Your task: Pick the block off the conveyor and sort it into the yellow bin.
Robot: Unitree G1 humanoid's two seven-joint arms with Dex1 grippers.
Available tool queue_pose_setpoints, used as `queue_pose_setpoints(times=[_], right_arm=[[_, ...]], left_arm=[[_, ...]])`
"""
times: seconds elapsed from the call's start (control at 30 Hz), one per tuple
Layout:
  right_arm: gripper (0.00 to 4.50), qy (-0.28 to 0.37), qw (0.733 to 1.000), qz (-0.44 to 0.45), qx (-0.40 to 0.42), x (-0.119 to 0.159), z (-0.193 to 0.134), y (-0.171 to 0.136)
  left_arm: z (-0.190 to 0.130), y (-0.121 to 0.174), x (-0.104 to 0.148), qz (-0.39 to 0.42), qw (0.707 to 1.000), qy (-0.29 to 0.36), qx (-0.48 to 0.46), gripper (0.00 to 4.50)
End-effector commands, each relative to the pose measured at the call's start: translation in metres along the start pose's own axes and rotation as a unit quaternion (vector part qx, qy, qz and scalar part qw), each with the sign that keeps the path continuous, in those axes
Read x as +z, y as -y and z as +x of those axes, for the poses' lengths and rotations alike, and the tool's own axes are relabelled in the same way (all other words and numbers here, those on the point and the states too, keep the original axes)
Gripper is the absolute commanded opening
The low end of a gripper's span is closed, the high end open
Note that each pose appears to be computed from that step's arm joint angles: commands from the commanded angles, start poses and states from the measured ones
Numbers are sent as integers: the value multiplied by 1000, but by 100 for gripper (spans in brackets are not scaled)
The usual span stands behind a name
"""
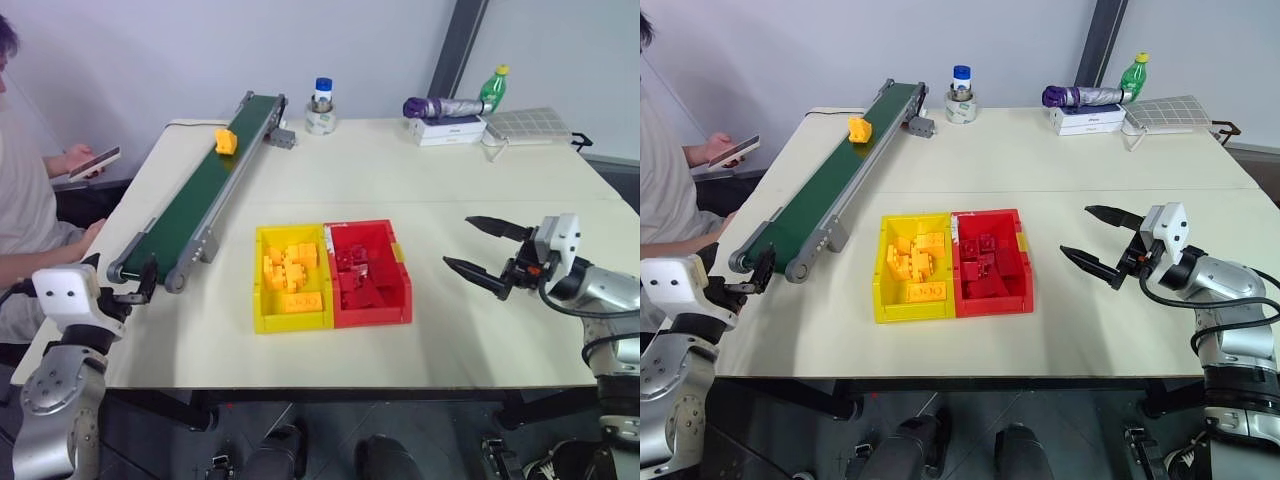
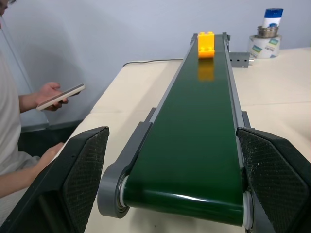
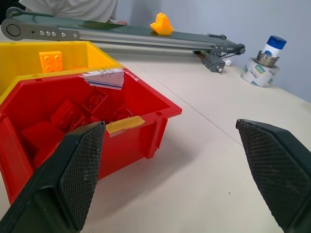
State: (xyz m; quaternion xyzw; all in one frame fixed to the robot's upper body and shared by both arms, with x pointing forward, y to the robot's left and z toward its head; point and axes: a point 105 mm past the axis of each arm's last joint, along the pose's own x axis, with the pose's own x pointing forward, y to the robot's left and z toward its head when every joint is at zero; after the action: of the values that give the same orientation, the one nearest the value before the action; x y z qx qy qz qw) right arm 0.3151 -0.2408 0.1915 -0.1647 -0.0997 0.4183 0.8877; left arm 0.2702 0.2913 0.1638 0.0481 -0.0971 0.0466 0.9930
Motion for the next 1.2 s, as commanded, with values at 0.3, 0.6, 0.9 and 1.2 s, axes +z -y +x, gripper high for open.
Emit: queue_pose_setpoints(times=[0.3, 0.6, 0.9, 1.2], right_arm=[[450, 15, 1000, -21, -3, 10, 2, 4], [450, 14, 1000, -22, -4, 9, 1, 3], [450, 16, 1000, -23, -4, 10, 3, 3], [450, 18, 1000, -23, -3, 10, 5, 2]], left_arm=[[1, -5, 13, 13, 1000, 26, 10, 442], [9, 0, 14, 9, 1000, 27, -3, 442], [15, 4, 13, 7, 1000, 16, -21, 442], [61, 8, 26, -4, 999, -9, -42, 442]])
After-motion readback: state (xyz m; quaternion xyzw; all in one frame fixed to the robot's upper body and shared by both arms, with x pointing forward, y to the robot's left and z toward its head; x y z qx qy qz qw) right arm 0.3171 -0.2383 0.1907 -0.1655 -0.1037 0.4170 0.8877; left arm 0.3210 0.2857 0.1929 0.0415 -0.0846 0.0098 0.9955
